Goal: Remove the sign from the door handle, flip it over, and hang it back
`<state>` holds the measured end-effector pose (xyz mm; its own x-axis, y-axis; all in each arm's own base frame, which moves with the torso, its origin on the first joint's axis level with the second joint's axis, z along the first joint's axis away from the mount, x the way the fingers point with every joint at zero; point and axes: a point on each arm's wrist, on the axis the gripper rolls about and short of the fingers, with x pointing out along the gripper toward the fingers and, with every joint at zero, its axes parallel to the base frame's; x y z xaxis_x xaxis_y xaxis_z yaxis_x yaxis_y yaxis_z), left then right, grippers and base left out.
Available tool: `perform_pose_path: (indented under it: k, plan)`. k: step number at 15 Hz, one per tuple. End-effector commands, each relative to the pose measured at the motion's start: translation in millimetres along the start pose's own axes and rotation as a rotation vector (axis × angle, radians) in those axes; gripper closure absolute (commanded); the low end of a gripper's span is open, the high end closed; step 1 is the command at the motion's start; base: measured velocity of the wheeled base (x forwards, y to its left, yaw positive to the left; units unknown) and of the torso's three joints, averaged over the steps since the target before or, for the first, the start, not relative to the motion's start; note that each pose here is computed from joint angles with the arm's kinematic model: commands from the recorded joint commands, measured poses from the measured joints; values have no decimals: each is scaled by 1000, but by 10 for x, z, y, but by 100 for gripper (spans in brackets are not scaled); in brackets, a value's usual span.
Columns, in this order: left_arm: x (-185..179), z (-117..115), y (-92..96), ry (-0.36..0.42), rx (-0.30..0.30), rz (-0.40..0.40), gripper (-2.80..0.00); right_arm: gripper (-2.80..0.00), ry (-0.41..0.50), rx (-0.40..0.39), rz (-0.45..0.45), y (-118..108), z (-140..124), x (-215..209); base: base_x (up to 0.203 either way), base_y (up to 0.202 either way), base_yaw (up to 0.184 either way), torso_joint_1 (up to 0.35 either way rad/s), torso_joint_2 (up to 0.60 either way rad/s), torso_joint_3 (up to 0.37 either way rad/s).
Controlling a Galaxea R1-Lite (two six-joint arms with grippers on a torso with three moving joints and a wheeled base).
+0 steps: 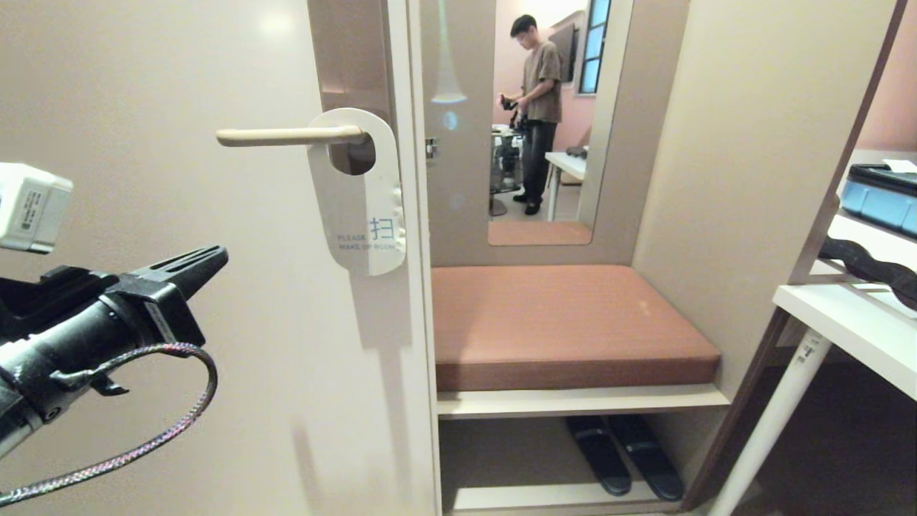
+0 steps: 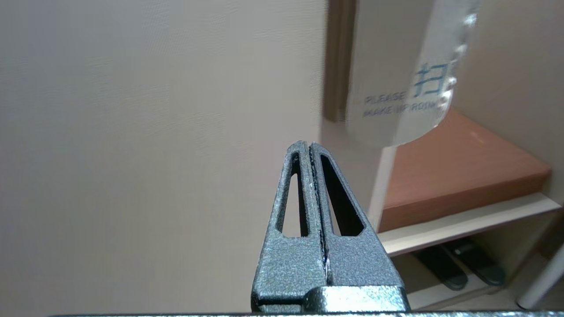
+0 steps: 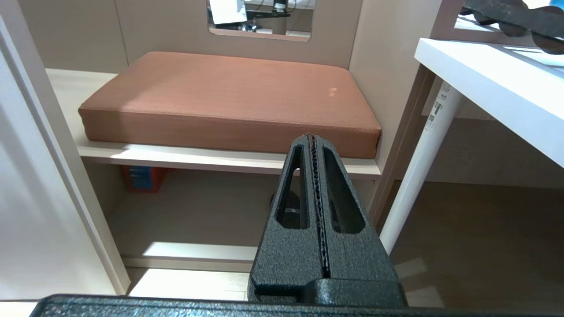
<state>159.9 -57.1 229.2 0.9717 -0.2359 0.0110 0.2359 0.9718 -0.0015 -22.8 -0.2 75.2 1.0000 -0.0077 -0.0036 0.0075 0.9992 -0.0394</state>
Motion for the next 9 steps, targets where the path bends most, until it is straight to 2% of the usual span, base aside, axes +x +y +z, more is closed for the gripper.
perform_pose_path:
  k: [1, 3, 7, 9]
  plan:
    - [-101, 4, 46, -21, -2, 22, 0, 0, -1, -1, 0, 0, 0, 0, 0, 0, 0, 0, 0, 0]
    - [-228, -83, 64, -11, -1, 30, 0, 0, -1, -1, 0, 0, 0, 0, 0, 0, 0, 0, 0, 0]
    - [-682, -554, 134, 61, 12, 69, 0, 0, -1, -1, 0, 0, 0, 0, 0, 0, 0, 0, 0, 0]
    - [-956, -764, 180, 52, 14, 101, 0, 0, -1, -1, 0, 0, 0, 0, 0, 0, 0, 0, 0, 0]
